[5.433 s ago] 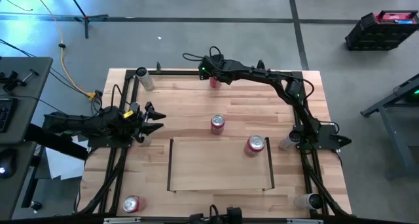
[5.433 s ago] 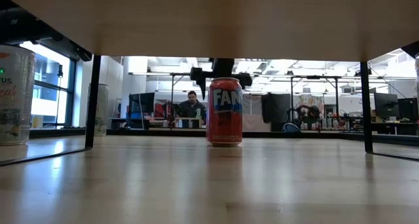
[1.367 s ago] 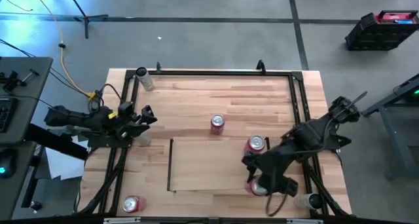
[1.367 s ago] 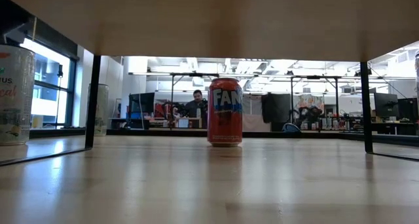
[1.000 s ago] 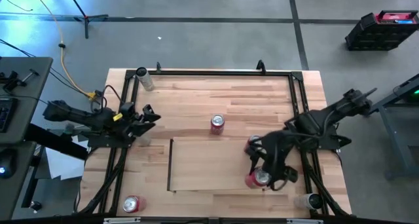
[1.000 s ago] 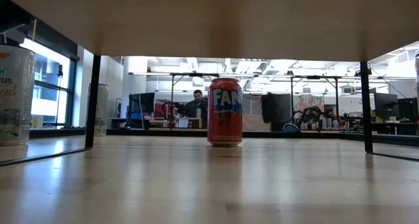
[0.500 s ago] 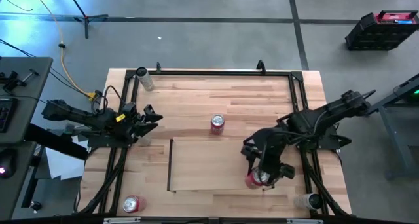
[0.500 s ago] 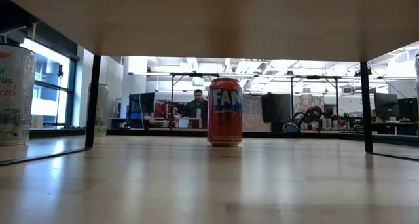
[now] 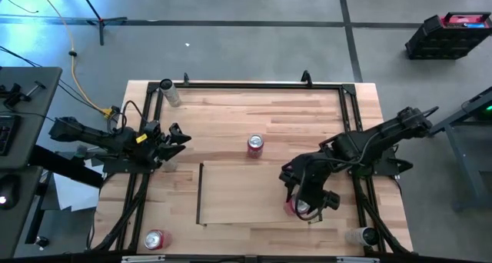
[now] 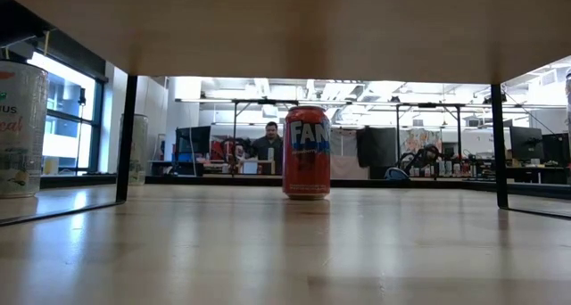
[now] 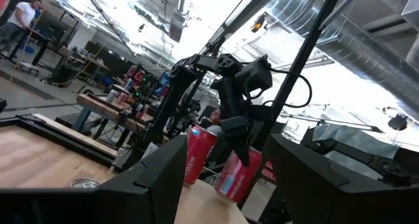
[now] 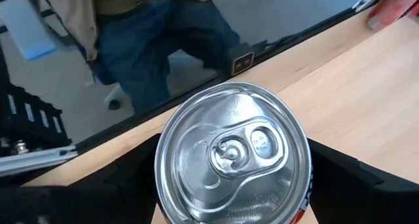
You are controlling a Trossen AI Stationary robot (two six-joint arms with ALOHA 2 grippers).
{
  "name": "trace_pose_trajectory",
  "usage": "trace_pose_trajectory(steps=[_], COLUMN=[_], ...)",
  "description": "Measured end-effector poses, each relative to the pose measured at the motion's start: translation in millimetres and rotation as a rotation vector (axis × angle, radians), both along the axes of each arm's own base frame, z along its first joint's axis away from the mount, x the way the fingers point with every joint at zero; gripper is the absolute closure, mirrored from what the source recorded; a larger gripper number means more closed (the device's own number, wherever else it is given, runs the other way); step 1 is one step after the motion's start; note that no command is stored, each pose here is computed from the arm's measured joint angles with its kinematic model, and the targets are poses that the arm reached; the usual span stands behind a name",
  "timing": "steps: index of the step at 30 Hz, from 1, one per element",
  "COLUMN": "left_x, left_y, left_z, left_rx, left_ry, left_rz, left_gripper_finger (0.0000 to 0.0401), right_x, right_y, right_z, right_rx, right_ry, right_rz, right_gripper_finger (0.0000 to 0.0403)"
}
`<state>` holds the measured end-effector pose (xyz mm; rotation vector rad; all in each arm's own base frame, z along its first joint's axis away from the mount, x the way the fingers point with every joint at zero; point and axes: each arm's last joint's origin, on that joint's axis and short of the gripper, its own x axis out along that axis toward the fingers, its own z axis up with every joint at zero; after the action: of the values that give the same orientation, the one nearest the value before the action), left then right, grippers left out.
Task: Place canned beverage on shelf
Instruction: Put the top red soda can on the shelf
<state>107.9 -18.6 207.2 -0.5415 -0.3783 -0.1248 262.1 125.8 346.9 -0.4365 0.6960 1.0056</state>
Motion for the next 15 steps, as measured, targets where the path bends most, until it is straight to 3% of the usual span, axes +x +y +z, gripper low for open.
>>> trace_pose_trajectory(steps=[15], left_x=[0.0], left_y=[0.0], left_z=[-0.2], left_rx=[0.006], left_ry=[0.001], left_rz=[0.002], left_gripper_finger=[0.0192], right_x=[-4.6], right_y=[-1.7], right_z=[-3.6], right_rx=[-0.023], right_ry=[0.060], right_rz=[0.004], right_gripper_finger=[0.0111])
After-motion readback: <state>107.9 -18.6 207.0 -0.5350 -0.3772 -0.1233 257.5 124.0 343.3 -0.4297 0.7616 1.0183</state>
